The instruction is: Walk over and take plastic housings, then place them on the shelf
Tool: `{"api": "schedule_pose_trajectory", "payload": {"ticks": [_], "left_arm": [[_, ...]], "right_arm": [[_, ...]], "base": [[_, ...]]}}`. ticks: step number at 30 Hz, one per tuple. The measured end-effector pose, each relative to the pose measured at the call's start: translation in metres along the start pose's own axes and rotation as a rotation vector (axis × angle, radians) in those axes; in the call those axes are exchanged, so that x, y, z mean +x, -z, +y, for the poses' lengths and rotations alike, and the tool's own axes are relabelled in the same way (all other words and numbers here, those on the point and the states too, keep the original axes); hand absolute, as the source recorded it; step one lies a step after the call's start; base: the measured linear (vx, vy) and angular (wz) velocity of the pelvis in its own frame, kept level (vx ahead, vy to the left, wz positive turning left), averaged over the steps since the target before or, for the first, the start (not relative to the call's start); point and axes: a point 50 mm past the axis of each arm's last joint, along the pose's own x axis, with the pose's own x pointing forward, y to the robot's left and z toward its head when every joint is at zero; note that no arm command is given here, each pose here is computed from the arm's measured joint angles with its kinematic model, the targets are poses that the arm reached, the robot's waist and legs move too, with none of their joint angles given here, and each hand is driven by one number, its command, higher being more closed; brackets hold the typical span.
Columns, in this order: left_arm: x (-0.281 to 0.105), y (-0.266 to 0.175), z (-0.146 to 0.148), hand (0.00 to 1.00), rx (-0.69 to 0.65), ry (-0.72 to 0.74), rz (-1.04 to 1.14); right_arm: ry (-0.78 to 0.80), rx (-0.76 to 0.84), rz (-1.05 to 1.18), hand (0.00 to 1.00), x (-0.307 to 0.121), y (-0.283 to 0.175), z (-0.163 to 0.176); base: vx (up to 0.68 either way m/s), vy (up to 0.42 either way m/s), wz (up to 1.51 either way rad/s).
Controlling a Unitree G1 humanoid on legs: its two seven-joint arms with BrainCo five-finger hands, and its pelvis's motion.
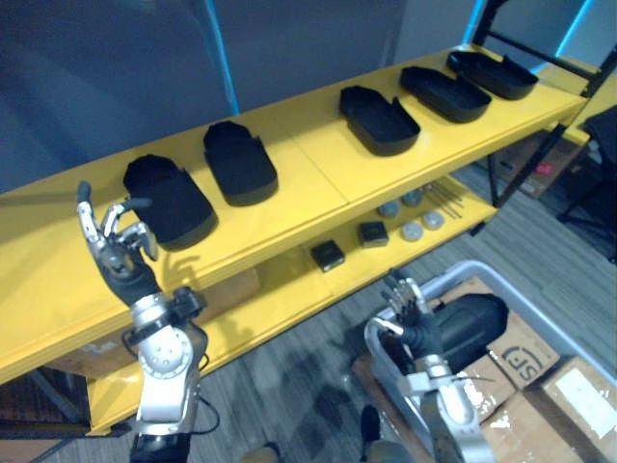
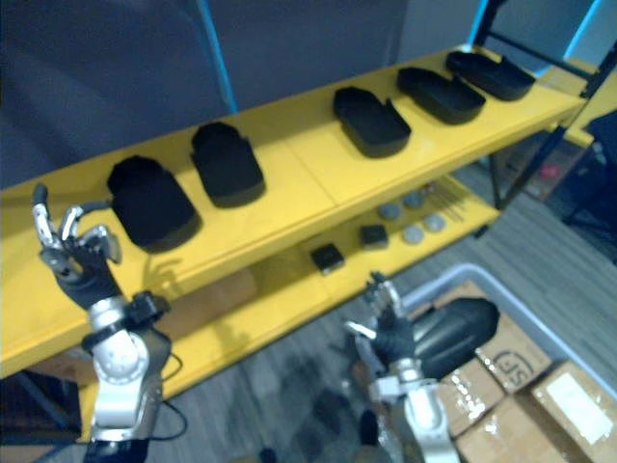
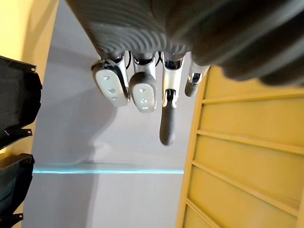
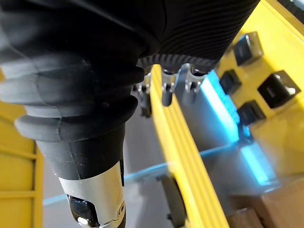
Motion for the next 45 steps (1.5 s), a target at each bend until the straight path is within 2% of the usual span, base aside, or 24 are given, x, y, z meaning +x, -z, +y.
{"api": "schedule_pose_trajectory", "payload": {"ticks": [14, 15, 40, 41, 45], "left_arm": [[-0.001, -0.003, -0.002, 0.00, -0.018, 0.008, -0.006], [-0.002, -0.002, -0.003, 1.00, -0.023, 0.004, -0.003], [-0.013, 0.003, -0.006, 1.00, -0.017, 0.049, 0.040], [-0.013, 0.003, -0.006, 0.00, -0.016, 0.051, 0.042], [-0.014, 0.007, -0.006, 0.00, -0.021, 0.054, 0.073]], "right_arm": [[0.002, 0.005, -0.002, 0.00, 0.000, 0.000, 0.001], [0.002, 0.005, -0.002, 0.00, 0.000, 0.000, 0.001], [0.007, 0.020, -0.006, 0.00, 0.001, 0.001, 0.003], [0.007, 0.020, -0.006, 0.00, 0.001, 0.001, 0.003], [0.007, 0.020, -0.006, 0.00, 0.001, 0.001, 0.003]], "base": [[0.00, 0.000, 0.00], [0.00, 0.000, 0.00], [0.00, 0.000, 0.00], [0.00, 0.000, 0.00], [0.00, 0.000, 0.00]]}}
